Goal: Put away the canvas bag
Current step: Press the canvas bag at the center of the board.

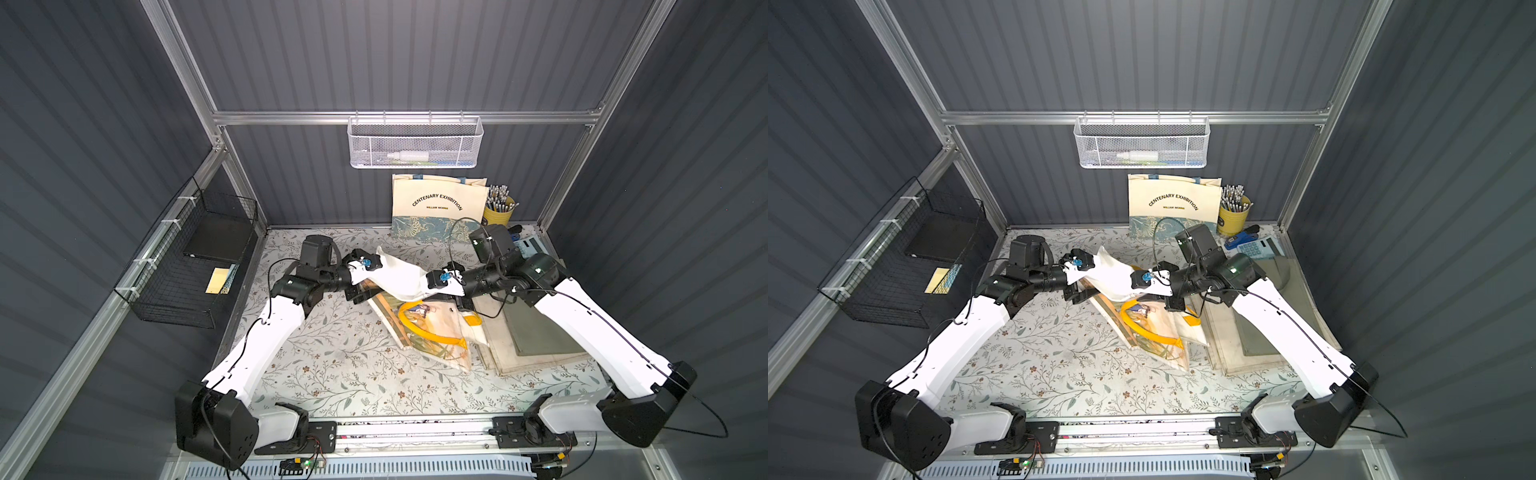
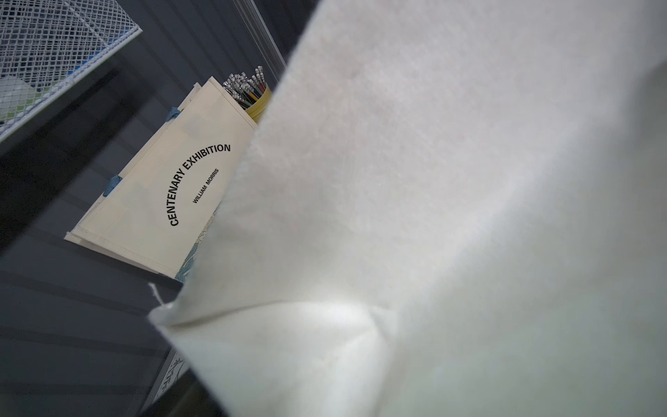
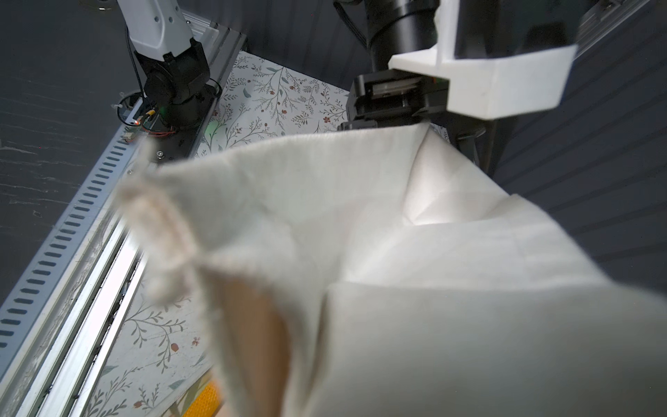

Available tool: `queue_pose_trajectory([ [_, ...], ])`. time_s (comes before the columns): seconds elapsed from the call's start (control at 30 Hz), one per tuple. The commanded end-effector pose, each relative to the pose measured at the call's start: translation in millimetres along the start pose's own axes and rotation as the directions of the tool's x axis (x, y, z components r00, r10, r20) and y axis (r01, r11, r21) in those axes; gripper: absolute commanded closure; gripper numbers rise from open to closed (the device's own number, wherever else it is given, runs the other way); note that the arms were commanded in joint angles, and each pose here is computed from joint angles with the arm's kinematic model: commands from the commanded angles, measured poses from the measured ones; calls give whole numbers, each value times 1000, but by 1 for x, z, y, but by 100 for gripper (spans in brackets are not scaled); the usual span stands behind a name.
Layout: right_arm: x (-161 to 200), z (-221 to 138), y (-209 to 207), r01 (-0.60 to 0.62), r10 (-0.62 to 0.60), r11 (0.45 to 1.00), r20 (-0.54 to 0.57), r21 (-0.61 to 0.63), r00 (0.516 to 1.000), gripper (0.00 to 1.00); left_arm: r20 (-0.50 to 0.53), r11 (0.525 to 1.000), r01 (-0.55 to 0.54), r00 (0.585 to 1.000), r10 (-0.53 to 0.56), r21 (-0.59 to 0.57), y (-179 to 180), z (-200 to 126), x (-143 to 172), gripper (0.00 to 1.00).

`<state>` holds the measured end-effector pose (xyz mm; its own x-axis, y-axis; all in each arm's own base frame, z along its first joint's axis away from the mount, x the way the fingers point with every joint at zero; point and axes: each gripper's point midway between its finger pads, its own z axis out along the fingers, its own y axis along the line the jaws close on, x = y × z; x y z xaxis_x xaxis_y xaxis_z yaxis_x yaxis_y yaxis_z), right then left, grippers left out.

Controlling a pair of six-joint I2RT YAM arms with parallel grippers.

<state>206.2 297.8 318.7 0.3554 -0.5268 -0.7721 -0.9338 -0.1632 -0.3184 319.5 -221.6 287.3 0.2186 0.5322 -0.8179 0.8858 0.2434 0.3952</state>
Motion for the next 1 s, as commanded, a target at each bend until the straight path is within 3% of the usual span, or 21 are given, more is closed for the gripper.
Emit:
queue_pose_trajectory([
  [0.0, -27, -1, 19, -72, 96, 987, 168, -143, 981, 100, 19, 1000, -21, 1000, 21, 16, 11, -16, -29, 20],
  [0.07, -28, 7, 25, -120, 167, 970, 219, -213, 961, 100, -4, 998, 20, 1000, -19, 58, 4, -24, -34, 27],
  [0.1, -29, 11, 27, -133, 189, 963, 235, -236, 953, 100, -16, 997, 37, 999, -36, 71, 0, -28, -35, 36],
  [0.13, -30, 13, 27, -151, 220, 953, 255, -263, 942, 100, -33, 994, 66, 997, -63, 91, -6, -32, -34, 56],
  [0.2, -31, 19, 30, -167, 260, 936, 289, -309, 921, 100, -68, 990, 108, 992, -102, 95, -13, -38, -31, 81],
  [0.27, -29, 26, 31, -210, 325, 909, 297, -359, 898, 100, -98, 983, 162, 983, -153, 90, -20, -46, -29, 97],
  [0.3, -27, 29, 31, -230, 351, 898, 295, -375, 889, 100, -107, 979, 188, 978, -179, 82, -21, -49, -30, 100],
  [0.53, 13, 57, 10, -473, 608, 744, 183, -472, 773, 100, -225, 897, 414, 899, -376, 154, -45, -54, -19, 100],
  [0.77, 56, 71, -25, -676, 768, 605, 83, -421, 635, 100, -276, 804, 552, 826, -492, 220, -65, -50, -13, 100],
  [0.9, 85, 76, -40, -773, 848, 494, 24, -399, 530, 100, -300, 770, 594, 797, -524, 234, -68, -44, -7, 100],
  [0.97, 87, 72, -47, -787, 864, 468, 19, -402, 504, 100, -311, 733, 641, 761, -570, 226, -64, -42, -11, 100],
])
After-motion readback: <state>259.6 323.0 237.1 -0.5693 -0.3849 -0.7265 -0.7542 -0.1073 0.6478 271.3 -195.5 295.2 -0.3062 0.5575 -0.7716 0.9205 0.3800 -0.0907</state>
